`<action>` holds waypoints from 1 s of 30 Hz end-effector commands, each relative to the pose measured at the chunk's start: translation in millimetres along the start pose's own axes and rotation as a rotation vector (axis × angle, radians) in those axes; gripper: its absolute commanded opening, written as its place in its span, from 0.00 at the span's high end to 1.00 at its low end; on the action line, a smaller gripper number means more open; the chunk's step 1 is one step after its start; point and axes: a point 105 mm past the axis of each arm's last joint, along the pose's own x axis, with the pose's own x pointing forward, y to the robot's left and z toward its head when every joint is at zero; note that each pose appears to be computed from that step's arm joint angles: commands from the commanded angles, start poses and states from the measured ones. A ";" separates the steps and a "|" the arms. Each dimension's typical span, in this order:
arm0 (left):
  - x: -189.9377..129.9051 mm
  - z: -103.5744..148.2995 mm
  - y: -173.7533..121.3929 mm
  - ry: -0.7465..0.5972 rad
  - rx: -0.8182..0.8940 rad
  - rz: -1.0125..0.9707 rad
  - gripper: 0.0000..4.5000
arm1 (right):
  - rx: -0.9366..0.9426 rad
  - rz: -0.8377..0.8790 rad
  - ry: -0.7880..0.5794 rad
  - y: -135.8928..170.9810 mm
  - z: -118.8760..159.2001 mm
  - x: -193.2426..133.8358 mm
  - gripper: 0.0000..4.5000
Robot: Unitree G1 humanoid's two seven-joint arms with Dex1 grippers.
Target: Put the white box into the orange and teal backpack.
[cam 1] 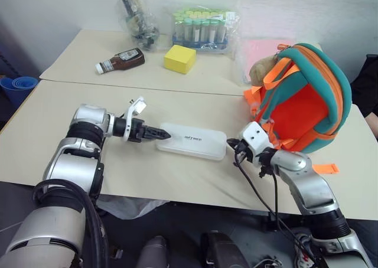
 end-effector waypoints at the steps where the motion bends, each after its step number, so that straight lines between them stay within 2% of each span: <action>1: 20.1 -1.6 -17.6 0.038 -0.021 -0.109 0.00 | -0.020 0.007 -0.047 2.2 13.2 3.2 1.00; 7: 26.3 5.8 -33.0 0.028 -0.045 -0.181 0.00 | -0.014 -0.002 -0.044 1.8 10.2 2.3 1.00; 14: 12.0 20.6 -42.5 -0.052 -0.042 -0.244 0.30 | -0.001 -0.021 -0.027 1.3 0.0 -5.5 1.00; 21: 3.1 33.2 -57.0 -0.136 -0.031 -0.331 0.31 | 0.021 -0.064 -0.032 -0.8 -1.8 -24.5 1.00; 25: -4.4 42.8 -75.4 -0.199 0.027 -0.385 0.31 | 0.066 -0.139 -0.041 -8.6 1.4 -56.9 1.00; 30: -7.0 45.7 -78.0 -0.262 0.099 -0.264 0.31 | 0.126 -0.242 -0.038 -16.4 5.9 -91.0 0.63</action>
